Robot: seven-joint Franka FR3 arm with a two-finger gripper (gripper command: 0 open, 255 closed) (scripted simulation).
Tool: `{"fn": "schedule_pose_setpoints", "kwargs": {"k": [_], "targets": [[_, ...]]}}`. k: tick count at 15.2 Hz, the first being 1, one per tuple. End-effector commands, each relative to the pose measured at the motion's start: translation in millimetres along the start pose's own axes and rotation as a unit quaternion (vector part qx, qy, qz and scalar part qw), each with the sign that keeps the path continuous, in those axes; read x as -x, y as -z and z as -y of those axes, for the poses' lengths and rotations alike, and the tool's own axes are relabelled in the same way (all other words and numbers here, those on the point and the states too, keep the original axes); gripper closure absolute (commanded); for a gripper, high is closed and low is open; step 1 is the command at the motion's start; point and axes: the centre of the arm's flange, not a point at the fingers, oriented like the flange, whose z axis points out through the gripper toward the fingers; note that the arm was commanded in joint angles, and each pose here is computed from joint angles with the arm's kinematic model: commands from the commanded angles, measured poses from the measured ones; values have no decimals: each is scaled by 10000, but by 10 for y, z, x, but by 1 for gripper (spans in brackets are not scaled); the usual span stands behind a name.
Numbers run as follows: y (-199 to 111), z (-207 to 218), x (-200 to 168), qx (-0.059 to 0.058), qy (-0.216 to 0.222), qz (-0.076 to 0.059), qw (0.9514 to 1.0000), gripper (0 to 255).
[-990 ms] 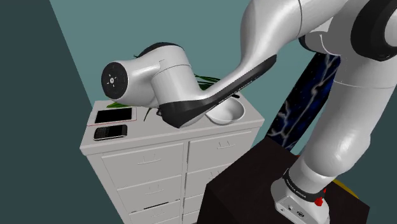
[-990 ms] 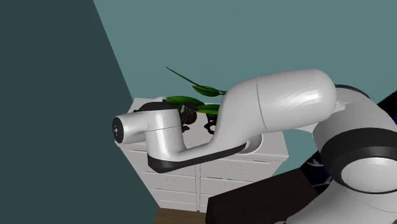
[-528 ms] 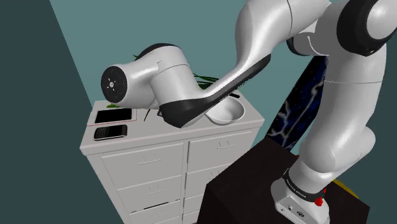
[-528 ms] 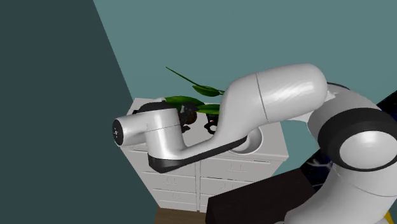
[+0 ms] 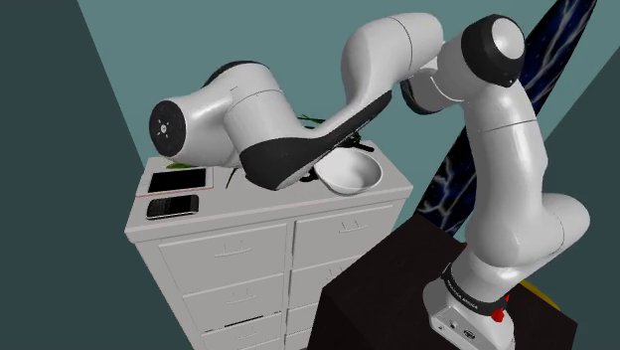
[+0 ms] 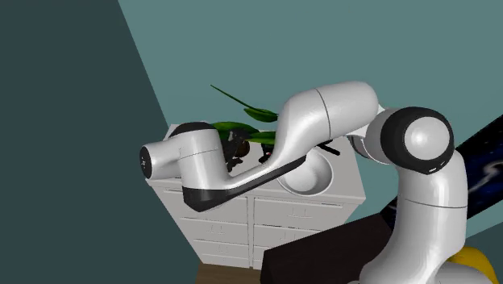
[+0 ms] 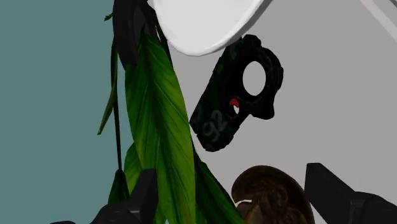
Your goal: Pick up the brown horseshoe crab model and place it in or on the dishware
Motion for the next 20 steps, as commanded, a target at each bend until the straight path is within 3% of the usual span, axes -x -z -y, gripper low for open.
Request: {"fn": "schedule_pose_setpoints", "kwargs": {"k": [1, 4, 6, 7, 8, 20], "targets": [[-145, 194, -471, -1132, -116, -938, 9891, 255], [158, 433, -542, -1123, -117, -919, 9893, 255], [56, 230, -613, -1066, -127, -980, 9894, 255], [138, 386, -599, -1097, -136, -945, 9894, 255], [-271, 278, -258, -1218, -118, -907, 9883, 255], [86, -245, -234, -1218, -118, -907, 9883, 255]]}}
